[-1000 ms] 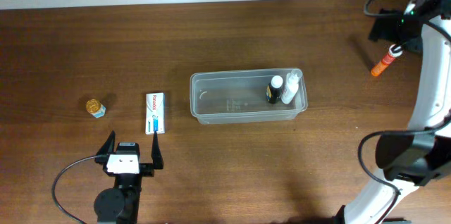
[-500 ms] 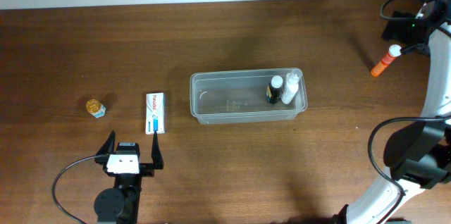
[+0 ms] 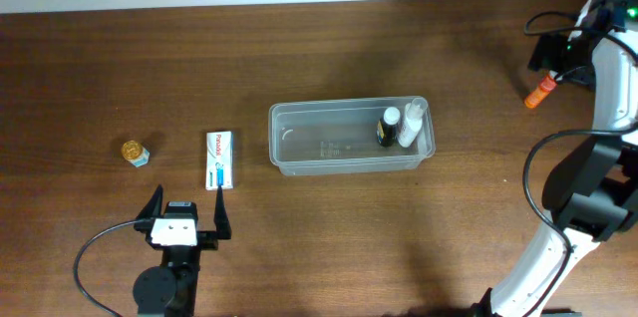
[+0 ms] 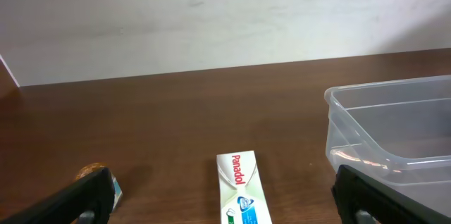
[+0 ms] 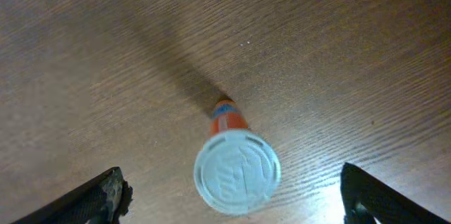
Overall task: Pack container
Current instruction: 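Descend the right gripper onto the orange tube's white cap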
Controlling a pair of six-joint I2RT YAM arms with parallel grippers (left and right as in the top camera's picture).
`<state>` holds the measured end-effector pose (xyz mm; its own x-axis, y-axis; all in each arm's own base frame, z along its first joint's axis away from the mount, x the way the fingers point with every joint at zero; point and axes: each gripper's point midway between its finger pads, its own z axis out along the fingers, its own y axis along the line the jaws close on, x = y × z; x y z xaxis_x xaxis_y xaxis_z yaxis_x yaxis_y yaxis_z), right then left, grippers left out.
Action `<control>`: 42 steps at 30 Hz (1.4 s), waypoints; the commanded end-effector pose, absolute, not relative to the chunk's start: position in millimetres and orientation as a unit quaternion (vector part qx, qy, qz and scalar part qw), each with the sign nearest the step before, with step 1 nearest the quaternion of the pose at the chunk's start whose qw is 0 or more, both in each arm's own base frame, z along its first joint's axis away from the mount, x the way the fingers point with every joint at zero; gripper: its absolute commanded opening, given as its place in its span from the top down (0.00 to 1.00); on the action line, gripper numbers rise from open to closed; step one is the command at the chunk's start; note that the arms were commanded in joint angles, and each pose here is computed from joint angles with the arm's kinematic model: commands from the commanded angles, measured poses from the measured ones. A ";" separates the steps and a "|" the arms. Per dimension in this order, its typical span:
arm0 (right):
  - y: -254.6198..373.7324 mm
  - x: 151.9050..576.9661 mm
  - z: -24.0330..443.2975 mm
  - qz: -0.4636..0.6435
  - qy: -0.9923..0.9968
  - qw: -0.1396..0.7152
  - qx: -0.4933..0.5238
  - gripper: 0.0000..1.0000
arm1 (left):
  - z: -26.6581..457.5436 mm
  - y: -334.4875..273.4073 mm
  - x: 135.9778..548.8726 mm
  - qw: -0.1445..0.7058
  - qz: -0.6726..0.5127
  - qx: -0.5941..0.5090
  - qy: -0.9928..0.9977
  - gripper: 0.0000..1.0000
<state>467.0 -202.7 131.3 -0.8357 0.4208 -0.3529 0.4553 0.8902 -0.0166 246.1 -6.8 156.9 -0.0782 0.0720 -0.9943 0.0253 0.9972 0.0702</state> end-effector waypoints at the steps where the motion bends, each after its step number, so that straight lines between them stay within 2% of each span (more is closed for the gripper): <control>1: -204.9 469.0 124.6 -0.047 0.958 0.172 0.226 0.16 | 156.0 -7.6 245.8 0.678 0.020 0.041 0.734 0.01; 16: -205.9 471.3 114.4 -0.046 0.959 0.166 0.226 0.39 | 156.0 -7.6 245.8 0.678 0.020 0.041 0.734 0.01; 26: -206.2 471.9 99.8 -0.043 0.961 0.153 0.226 0.41 | 156.1 -7.6 245.8 0.678 0.020 0.041 0.734 0.01; 30: -206.5 472.8 100.1 -0.044 0.961 0.155 0.226 0.46 | 156.0 -7.6 245.8 0.678 0.020 0.041 0.734 0.01; 40: -207.9 475.8 101.3 -0.045 0.960 0.162 0.226 0.47 | 156.1 -7.6 245.8 0.678 0.020 0.041 0.734 0.01; 42: -208.5 476.3 101.8 -0.045 0.959 0.163 0.226 0.50 | 156.1 -7.6 245.8 0.678 0.020 0.041 0.734 0.01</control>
